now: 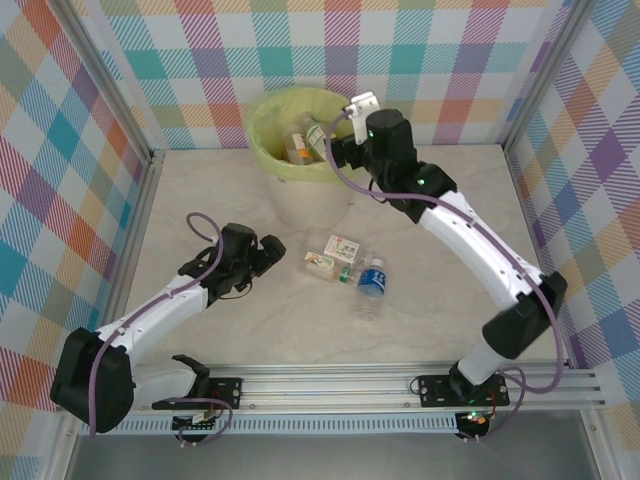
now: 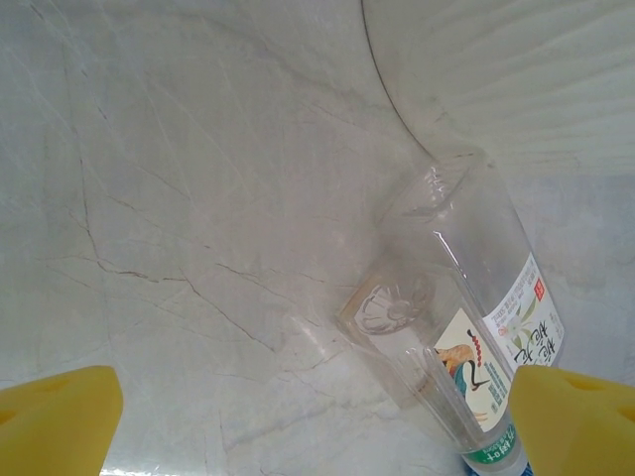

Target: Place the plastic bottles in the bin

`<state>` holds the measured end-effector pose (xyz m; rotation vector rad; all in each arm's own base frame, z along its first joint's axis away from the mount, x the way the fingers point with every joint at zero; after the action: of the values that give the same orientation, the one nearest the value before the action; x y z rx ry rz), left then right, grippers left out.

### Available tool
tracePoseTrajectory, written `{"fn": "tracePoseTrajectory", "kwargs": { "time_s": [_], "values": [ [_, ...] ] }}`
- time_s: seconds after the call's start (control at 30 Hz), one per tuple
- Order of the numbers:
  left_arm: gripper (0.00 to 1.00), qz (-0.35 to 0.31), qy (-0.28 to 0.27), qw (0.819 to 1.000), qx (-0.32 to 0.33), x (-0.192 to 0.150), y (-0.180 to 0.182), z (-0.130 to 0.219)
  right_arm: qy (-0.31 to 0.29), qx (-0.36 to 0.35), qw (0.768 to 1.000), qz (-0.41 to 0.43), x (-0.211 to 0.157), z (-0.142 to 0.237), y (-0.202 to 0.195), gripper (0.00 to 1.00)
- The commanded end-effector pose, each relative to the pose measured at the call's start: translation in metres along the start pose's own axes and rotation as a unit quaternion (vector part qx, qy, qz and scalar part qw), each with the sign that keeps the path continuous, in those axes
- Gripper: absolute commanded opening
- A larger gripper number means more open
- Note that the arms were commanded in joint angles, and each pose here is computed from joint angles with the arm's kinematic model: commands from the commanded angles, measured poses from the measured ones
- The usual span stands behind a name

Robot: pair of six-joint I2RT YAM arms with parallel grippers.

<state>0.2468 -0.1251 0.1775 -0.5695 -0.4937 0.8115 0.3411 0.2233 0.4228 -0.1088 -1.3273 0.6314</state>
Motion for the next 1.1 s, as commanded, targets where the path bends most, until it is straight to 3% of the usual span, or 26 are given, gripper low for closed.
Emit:
{"fn": "tracePoseTrajectory", "kwargs": {
  "time_s": [0.0, 0.17, 0.3, 0.47, 0.57, 0.7, 0.8, 0.97, 1.07],
  "values": [
    [1.0, 0.012, -0.019, 1.0, -0.022, 0.001, -0.016, 0.0, -0.001, 0.018, 0.998, -0.055, -0.019, 0.017, 0.003, 1.0],
    [1.0, 0.019, 0.009, 0.999, -0.03, -0.015, -0.021, -0.016, 0.075, 0.034, 0.99, -0.115, -0.081, 0.038, 0.018, 1.0],
    [1.0, 0.02, 0.029, 0.999, -0.021, -0.027, -0.025, -0.03, 0.16, 0.053, 0.968, -0.184, -0.137, 0.051, 0.036, 1.0],
    [1.0, 0.034, 0.029, 0.998, -0.035, -0.029, -0.033, -0.039, 0.287, 0.116, 0.911, -0.272, -0.199, 0.067, 0.071, 1.0],
    [1.0, 0.037, 0.023, 0.998, -0.037, -0.028, -0.033, -0.04, 0.353, 0.105, 0.877, -0.309, -0.229, 0.071, 0.083, 1.0],
    [1.0, 0.039, 0.019, 0.998, -0.033, -0.027, -0.031, -0.041, 0.419, 0.11, 0.84, -0.326, -0.262, 0.07, 0.101, 1.0],
    [1.0, 0.037, 0.019, 0.999, -0.027, -0.027, -0.029, -0.041, 0.452, 0.159, 0.815, -0.326, -0.272, 0.065, 0.118, 0.99],
    [1.0, 0.039, 0.012, 0.999, -0.018, -0.027, -0.025, -0.042, 0.492, 0.169, 0.792, -0.321, -0.296, 0.056, 0.134, 0.95],
    [1.0, 0.042, 0.011, 0.999, -0.012, -0.027, -0.021, -0.043, 0.508, 0.162, 0.789, -0.304, -0.312, 0.054, 0.139, 0.92]
  ]
}}
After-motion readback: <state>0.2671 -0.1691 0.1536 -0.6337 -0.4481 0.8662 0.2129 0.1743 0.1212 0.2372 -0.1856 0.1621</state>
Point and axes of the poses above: each hand's point on the last joint's axis, 136 mm out from that joint toward the fingers, its own z axis back along the fingers, its own y axis along the line the jaws close on, x = y × z, the point moved 8 cm from there along z, back along the fingers, and after that the axes turned 15 degrees about z, right-handed, at the moved point
